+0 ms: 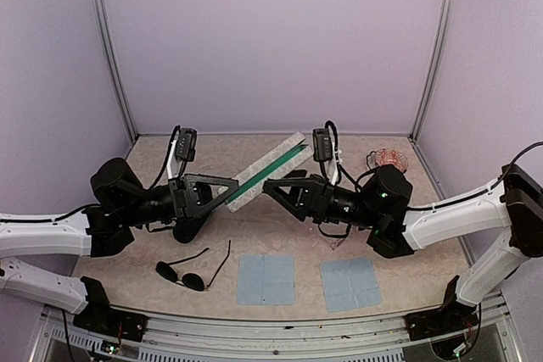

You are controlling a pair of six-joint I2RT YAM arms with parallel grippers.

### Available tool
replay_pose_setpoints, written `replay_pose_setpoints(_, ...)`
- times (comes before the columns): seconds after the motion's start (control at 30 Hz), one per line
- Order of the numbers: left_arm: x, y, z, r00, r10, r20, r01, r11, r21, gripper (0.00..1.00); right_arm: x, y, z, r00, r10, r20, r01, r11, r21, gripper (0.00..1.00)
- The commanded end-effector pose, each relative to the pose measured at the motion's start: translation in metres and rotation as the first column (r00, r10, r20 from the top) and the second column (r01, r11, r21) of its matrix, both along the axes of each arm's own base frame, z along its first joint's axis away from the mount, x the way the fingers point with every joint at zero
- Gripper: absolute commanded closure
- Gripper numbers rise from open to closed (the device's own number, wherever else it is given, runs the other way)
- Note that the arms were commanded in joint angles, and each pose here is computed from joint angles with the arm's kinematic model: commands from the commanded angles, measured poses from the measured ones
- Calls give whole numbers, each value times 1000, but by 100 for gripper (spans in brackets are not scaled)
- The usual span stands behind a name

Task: Organize the sunglasses
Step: Open the sunglasses case.

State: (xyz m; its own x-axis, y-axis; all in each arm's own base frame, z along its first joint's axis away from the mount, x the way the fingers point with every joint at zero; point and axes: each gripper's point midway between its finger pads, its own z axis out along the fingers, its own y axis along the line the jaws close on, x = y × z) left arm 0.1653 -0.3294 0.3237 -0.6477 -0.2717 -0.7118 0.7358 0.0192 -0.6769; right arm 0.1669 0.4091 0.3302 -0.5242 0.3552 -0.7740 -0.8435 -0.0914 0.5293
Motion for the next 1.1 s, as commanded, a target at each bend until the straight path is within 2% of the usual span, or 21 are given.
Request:
replay_pose_setpoints(0.0,26,12,15,992,116,-54,-118,992,-38,55,-4,-24,30,982,-78,174,63,994,88,100)
replay_pose_setpoints(0.17,25,6,17,995,75,-68,-78,996,-47,62,-6,-26,29,981,-73,177,55,993,103,100)
replay_pose_setpoints(0.43,27,6,19,990,23,-136,-35,996,-82,85,-12,-32,28,960,-97,262,69,991,114,100)
replay_pose_setpoints(0.57,26,7,23,982,-17,-186,-5,993,-117,93,-13,-31,23,946,-110,305,82,991,104,100)
replay_pose_setpoints(0.73,28,6,19,968,-46,-245,15,992,-124,100,-14,-31,15,920,-133,368,102,990,102,100)
replay_pose_setpoints(0.9,33,10,11,948,-59,-313,16,990,-137,100,-12,-31,7,890,-173,423,140,984,109,86)
replay_pose_setpoints(0.97,33,13,10,942,-66,-328,16,988,-153,100,-11,-30,3,888,-176,425,146,984,102,78)
replay_pose_setpoints(1.03,34,15,9,938,-71,-340,15,986,-165,100,-10,-29,-1,888,-174,425,148,984,94,75)
replay_pose_setpoints(1.07,35,16,8,936,-72,-345,13,985,-170,100,-9,-28,-3,890,-176,421,152,984,89,70)
